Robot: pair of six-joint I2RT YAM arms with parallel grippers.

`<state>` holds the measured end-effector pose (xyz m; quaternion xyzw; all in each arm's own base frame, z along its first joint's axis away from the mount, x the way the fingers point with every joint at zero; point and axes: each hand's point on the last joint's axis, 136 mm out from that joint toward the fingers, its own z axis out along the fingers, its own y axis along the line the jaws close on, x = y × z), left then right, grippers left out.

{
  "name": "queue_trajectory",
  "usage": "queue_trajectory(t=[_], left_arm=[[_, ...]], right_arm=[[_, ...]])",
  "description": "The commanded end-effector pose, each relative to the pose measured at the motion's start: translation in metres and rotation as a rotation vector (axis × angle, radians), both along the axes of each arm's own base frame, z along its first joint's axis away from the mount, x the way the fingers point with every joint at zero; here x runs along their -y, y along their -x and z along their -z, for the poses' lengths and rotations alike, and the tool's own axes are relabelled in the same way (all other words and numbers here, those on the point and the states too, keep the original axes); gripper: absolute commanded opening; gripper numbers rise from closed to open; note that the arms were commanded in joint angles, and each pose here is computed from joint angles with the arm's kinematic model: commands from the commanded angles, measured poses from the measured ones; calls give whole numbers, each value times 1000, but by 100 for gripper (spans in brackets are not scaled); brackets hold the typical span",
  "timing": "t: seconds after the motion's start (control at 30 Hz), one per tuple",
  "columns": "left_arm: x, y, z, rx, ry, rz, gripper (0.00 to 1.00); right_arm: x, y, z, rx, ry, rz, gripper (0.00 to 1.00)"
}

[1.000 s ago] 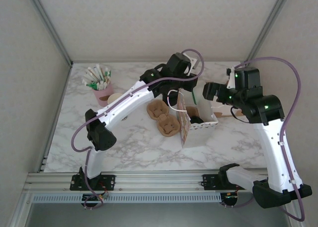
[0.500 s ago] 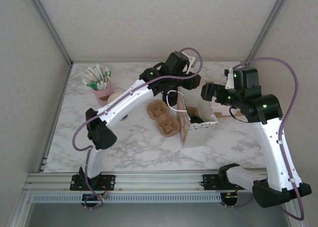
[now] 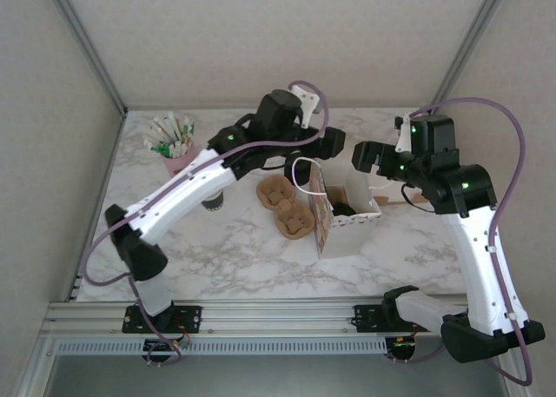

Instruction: Pack the takeout coffee

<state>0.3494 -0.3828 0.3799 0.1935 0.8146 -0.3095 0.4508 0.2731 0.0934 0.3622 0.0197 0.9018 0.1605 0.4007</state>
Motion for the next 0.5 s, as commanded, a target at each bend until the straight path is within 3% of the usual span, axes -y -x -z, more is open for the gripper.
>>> queue_trajectory(t=[0.0,0.17,0.47], left_arm=[[-28,2,-38,125,73,-58,100],[-64,9,-43,161,149,-94,100],[-105,-17,-5,42,213,-130,100]], right_arm=[[11,-7,-22,57,-3,71,99],[37,-29,-22,9,11,189,99],[97,-72,23,-174,-18,359,99]])
